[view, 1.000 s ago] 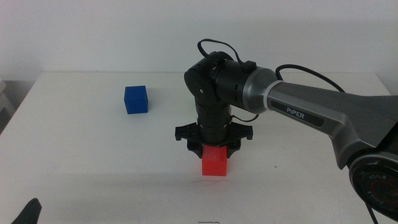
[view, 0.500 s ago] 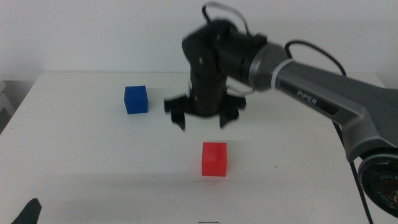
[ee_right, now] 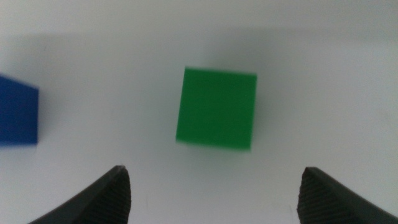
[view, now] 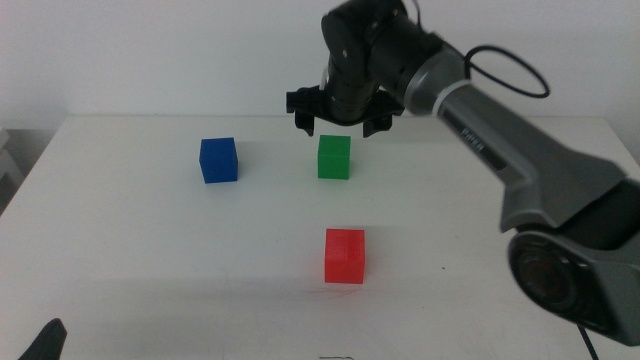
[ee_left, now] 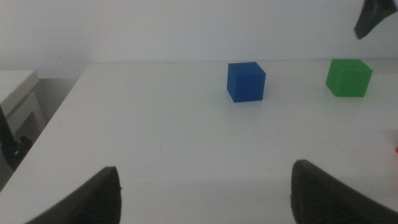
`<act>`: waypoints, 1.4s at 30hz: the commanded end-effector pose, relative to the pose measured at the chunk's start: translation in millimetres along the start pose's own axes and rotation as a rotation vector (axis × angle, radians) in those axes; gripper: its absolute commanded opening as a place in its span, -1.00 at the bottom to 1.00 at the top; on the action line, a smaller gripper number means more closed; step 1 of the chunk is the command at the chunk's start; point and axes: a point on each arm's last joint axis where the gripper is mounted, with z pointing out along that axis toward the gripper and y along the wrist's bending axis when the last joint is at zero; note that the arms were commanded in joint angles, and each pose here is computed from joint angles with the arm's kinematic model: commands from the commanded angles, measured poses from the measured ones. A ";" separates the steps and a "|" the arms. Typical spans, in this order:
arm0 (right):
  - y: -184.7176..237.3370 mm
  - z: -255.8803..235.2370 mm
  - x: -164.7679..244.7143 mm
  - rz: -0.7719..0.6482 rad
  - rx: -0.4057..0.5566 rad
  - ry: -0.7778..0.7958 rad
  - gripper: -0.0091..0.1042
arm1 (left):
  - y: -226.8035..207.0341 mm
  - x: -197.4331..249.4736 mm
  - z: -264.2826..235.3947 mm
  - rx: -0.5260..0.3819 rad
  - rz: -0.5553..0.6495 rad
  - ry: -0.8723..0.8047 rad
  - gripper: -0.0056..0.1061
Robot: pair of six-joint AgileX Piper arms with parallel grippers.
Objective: Stack red cubes first, then green, then blue cubes in a specific spot.
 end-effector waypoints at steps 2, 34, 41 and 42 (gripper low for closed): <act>-4.0 -26.4 -26.5 0.019 -0.049 -0.174 0.66 | -0.1 -9.1 -1.9 0.002 -0.019 -0.101 0.78; -3.6 45.8 -19.9 0.080 -0.006 -0.255 0.54 | -0.1 -9.1 -1.9 0.002 -0.019 -0.101 0.78; -5.6 49.3 -18.8 0.076 0.019 -0.255 0.32 | -0.1 -9.1 -1.9 0.002 -0.019 -0.101 0.78; -5.8 49.3 -18.7 0.075 0.022 -0.255 0.29 | -0.1 -9.1 -1.9 0.002 -0.019 -0.101 0.78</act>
